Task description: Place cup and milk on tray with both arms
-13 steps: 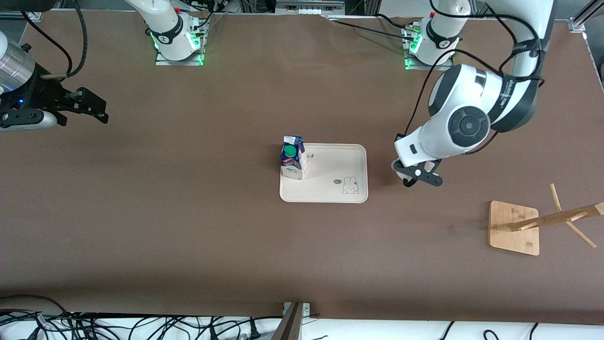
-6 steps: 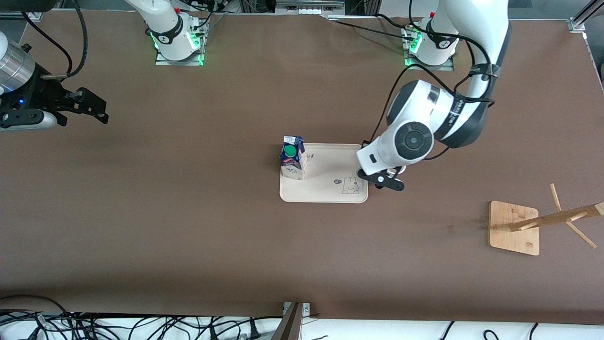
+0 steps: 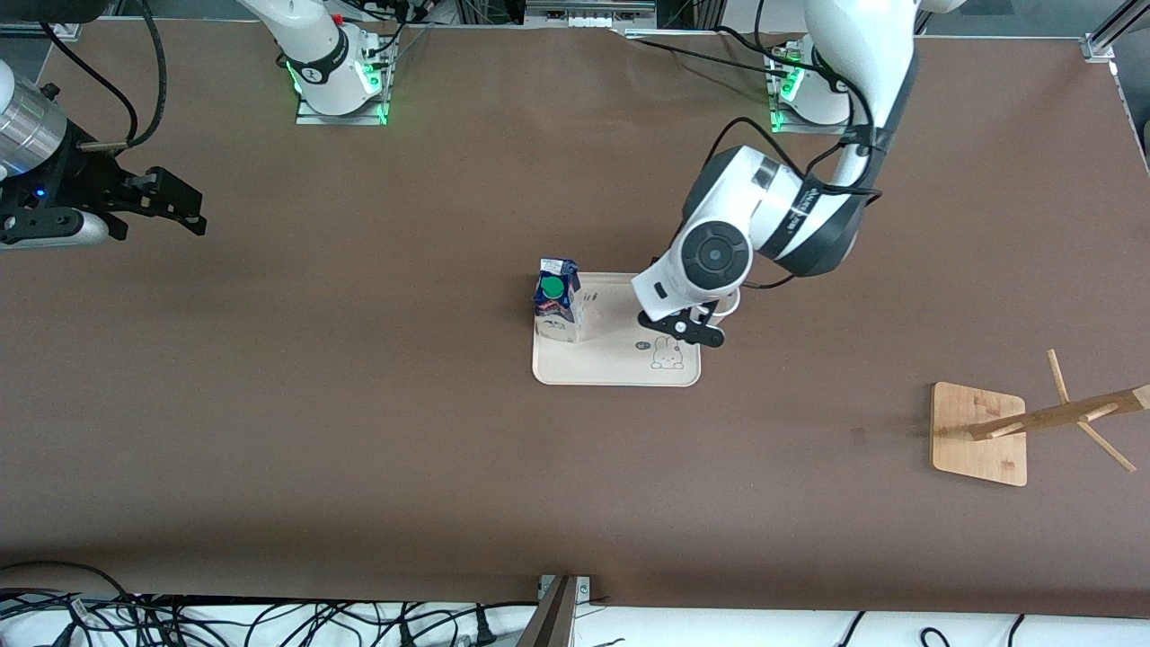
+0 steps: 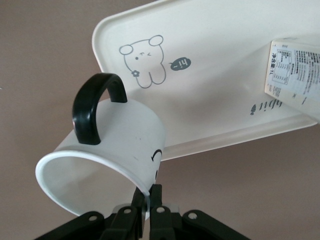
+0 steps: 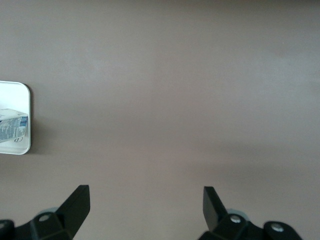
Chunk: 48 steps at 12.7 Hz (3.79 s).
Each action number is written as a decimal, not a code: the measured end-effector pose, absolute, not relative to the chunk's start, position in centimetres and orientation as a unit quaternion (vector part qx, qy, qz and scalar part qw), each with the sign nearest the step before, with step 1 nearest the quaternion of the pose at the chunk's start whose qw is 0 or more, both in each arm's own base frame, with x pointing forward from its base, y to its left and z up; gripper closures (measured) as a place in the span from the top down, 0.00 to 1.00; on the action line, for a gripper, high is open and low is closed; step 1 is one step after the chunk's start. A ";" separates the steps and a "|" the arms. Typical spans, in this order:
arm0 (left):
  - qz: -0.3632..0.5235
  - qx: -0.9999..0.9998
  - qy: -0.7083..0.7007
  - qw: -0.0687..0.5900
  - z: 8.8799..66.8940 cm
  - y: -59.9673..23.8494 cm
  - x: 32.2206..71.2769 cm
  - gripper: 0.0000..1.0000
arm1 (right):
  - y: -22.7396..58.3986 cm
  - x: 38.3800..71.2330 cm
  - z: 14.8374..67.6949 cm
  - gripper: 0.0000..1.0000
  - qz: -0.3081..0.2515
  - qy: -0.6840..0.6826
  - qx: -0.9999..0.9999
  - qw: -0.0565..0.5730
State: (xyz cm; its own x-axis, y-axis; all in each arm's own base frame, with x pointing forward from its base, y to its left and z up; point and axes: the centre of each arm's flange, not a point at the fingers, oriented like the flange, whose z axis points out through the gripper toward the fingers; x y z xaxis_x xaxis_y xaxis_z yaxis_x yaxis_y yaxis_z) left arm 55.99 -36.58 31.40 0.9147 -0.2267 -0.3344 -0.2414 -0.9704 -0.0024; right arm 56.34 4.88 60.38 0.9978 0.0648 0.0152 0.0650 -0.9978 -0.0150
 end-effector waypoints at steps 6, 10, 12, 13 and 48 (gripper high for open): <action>0.168 -0.982 0.086 0.015 29.3 -39.3 56.6 0.07 | 4.9 56.3 60.4 1.00 -0.007 -0.032 -0.999 0.008; 0.172 -0.982 0.081 0.018 27.9 -39.9 56.6 0.07 | 4.9 56.3 60.4 1.00 -0.007 -0.032 -0.999 0.008; 0.174 -0.981 0.078 0.021 26.7 -40.7 56.5 0.07 | 4.9 56.3 60.4 1.00 -0.007 -0.032 -0.999 0.008; 0.173 -0.982 0.074 0.023 26.0 -41.0 56.5 0.07 | 4.9 56.3 60.4 1.00 -0.007 -0.032 -0.999 0.008; 0.031 -0.999 -0.036 -0.001 57.7 -1.2 59.0 1.00 | 4.9 56.5 60.4 1.00 -0.012 -0.032 -0.999 0.008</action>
State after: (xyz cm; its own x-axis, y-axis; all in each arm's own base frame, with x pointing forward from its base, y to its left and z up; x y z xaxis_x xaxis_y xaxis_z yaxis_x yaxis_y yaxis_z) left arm 58.98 -1.18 57.70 0.9955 0.0718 -0.0618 0.0719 -0.9974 -0.0006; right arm 56.52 4.89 60.45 0.9976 0.0647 0.0249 0.0651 -0.9978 -0.0147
